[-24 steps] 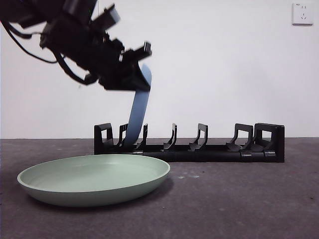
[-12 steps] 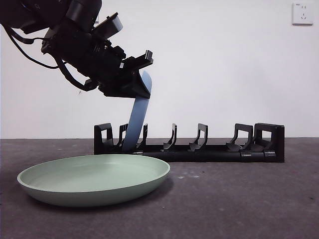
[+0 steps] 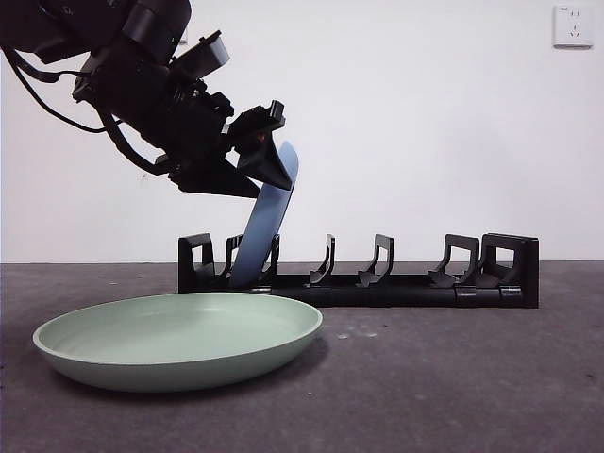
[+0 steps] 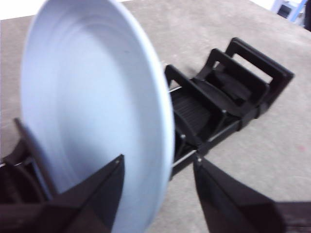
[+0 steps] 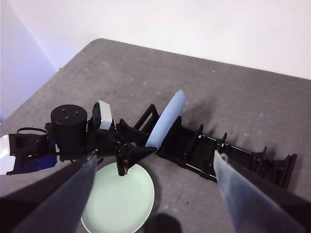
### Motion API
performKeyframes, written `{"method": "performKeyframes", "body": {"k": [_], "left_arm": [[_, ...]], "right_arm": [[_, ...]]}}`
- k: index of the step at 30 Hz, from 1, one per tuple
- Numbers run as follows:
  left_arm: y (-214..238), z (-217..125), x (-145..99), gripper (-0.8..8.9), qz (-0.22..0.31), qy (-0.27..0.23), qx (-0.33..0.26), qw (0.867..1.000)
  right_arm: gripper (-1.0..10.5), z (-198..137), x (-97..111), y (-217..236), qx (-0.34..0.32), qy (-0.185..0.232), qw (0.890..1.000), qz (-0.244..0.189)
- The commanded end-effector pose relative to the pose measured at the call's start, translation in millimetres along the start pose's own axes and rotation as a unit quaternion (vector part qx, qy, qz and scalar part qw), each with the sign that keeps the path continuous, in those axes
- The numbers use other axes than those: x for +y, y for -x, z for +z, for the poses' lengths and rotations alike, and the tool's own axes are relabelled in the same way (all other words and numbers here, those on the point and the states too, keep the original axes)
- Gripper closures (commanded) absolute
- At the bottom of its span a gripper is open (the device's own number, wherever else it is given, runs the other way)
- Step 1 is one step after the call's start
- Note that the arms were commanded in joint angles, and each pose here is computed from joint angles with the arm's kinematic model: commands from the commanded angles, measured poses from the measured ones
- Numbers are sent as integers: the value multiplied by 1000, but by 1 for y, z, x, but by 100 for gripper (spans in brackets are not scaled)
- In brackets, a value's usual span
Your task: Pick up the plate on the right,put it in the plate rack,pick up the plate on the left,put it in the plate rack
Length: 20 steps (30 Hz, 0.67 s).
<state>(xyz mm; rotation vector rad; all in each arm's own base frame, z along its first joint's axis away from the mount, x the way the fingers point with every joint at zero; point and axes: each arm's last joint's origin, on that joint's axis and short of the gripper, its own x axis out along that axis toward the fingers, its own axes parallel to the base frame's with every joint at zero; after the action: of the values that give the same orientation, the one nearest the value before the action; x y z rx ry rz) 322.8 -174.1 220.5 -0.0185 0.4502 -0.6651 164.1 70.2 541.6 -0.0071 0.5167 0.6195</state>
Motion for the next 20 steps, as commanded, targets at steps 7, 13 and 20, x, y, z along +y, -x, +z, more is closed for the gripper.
{"method": "performKeyframes", "body": {"k": [7,13,20], "left_arm": [[17,16,-7,557,-17,-9,-28,999],[59,45,-18,557,-20,-21,-69,997],[131,67,-35,557,-15,-93,-94,991]], "right_arm": [[536,-4,-1,-4,21,-6,1000,0],[536,-4,-2,-5,21,-8,1000,-8],[536,-5,-6,-19,42,-22,999,-9]]}}
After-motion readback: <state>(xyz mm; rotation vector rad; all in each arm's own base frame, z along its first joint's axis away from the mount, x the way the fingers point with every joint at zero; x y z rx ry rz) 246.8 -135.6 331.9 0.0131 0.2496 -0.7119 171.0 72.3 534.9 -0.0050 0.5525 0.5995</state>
